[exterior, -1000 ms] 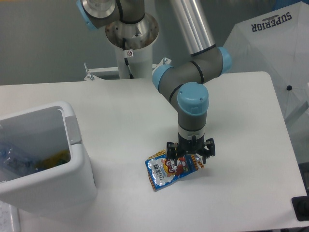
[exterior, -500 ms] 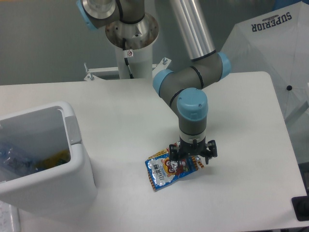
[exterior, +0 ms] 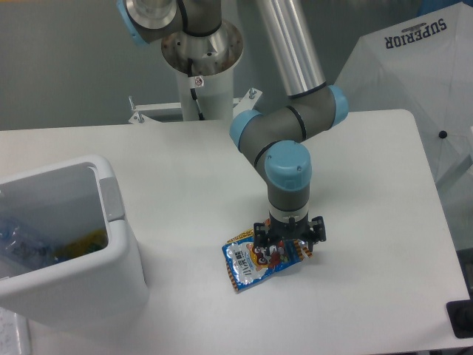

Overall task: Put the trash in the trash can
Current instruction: 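Pinch the edge of the colourful snack wrapper with the gripper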

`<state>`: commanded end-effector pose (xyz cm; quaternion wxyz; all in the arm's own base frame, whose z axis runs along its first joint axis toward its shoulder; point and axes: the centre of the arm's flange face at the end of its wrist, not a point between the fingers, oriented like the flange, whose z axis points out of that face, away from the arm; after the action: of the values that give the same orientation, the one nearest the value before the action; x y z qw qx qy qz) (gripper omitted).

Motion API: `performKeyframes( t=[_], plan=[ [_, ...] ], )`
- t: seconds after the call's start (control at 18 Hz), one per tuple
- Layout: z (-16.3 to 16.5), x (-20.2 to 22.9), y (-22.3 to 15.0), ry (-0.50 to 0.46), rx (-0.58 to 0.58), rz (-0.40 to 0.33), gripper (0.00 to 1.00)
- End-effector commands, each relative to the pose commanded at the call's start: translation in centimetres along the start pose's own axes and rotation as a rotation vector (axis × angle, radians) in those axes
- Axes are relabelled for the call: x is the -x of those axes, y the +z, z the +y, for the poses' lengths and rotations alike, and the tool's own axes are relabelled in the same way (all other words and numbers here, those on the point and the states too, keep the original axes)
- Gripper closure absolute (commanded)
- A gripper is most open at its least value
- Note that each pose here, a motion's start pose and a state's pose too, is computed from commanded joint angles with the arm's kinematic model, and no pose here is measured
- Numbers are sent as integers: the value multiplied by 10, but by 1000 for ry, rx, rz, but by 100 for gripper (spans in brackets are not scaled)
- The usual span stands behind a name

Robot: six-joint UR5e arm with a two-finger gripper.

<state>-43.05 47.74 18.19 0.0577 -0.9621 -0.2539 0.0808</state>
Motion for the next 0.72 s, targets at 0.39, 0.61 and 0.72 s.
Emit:
performKeyframes(
  t=[0.39,0.61,0.72],
  plan=[
    [-3,-8,-3,12,-5,-1,15],
    [-2,-9,-2,12,-2,-1,31],
    [-1,-9,-2,12,1,-8,37]
  ],
)
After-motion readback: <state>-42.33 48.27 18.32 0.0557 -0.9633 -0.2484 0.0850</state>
